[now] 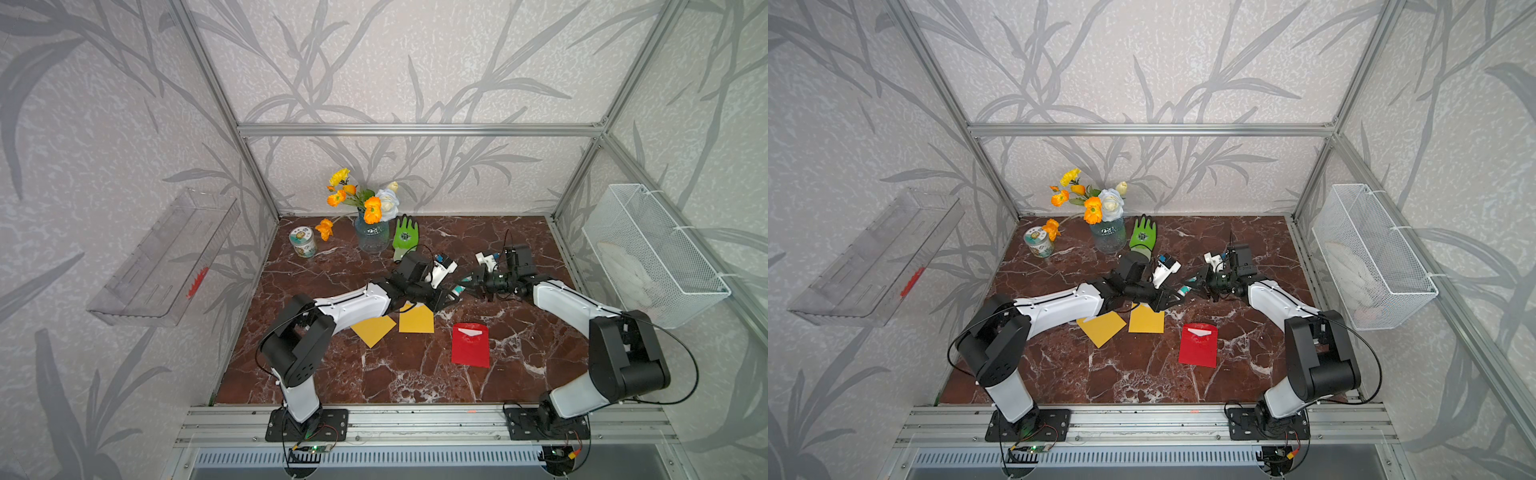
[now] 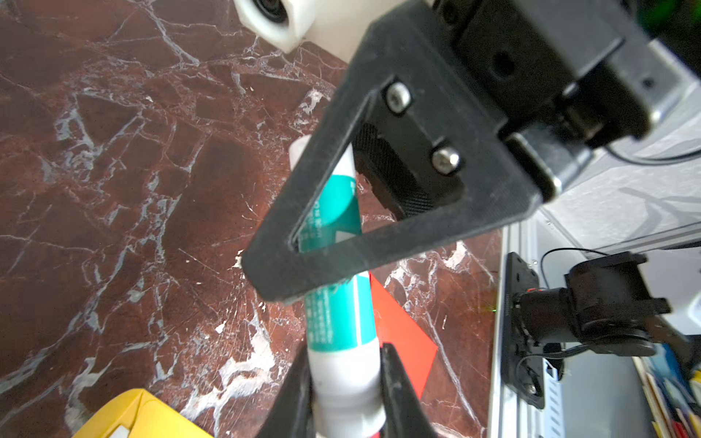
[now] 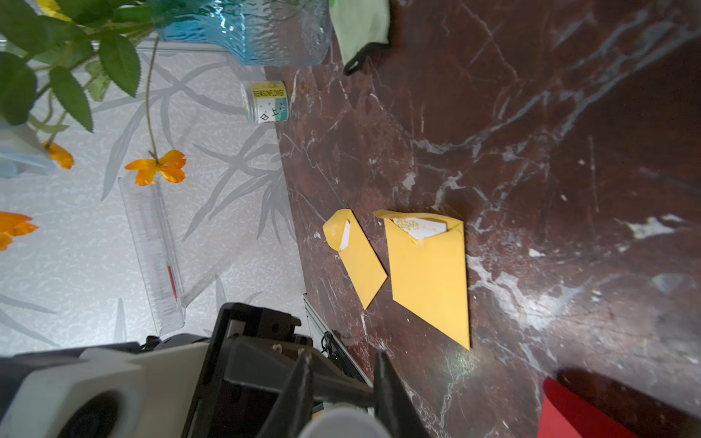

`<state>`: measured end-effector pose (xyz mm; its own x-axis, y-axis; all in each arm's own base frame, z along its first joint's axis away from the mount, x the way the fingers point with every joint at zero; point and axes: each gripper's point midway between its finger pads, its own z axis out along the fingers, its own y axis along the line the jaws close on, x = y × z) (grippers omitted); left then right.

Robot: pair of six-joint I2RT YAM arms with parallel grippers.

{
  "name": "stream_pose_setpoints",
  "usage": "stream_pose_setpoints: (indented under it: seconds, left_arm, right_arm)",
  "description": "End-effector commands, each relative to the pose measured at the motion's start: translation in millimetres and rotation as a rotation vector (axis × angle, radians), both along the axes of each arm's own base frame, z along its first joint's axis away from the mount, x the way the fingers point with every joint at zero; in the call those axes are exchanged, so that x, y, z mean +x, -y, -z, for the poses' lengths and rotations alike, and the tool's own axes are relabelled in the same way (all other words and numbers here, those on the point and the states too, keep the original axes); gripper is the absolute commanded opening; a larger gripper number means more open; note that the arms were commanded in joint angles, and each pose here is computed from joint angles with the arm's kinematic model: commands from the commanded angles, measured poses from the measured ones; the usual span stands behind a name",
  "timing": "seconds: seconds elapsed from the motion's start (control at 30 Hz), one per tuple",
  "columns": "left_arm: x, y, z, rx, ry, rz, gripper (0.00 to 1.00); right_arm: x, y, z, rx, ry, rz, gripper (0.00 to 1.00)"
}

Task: Seal the envelope with a glue stick
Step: Open the lid of the glue stick.

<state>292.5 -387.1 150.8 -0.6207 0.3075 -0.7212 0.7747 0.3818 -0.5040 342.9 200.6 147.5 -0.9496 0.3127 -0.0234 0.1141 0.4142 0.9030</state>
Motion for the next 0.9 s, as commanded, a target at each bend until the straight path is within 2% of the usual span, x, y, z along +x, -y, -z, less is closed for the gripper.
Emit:
stream_pose_setpoints:
  seconds: [0.0, 0.17, 0.33, 0.4, 0.5, 0.67, 0.87]
  left_arm:
    - [-77, -1, -23, -0.127, -0.231, 0.306, 0.00]
    - [-76, -2, -20, -0.142, -0.266, 0.294, 0.00]
    - [-79, -3, -13, -0.165, -0.311, 0.288, 0.00]
    - [-78, -7, -7, -0.127, -0.283, 0.260, 0.00]
    - [-75, -16, 7, -0.007, -0.189, 0.196, 0.00]
    - [-61, -17, 11, -0.003, -0.132, 0.123, 0.00]
    - [-26, -9, 14, -0.019, 0.031, 0.005, 0.00]
  right_arm:
    - [69, 61, -5, -0.165, 0.291, 0.264, 0.00]
    - [71, 61, -11, -0.152, 0.350, 0.266, 0.00]
    - [71, 71, -16, -0.244, 0.405, 0.273, 0.00]
    - [72, 82, -13, -0.265, 0.379, 0.295, 0.00]
    - [74, 96, -2, -0.292, 0.299, 0.330, 0.00]
    - [74, 94, 0, -0.279, 0.283, 0.337, 0.00]
    - [64, 92, 3, -0.359, 0.282, 0.285, 0.00]
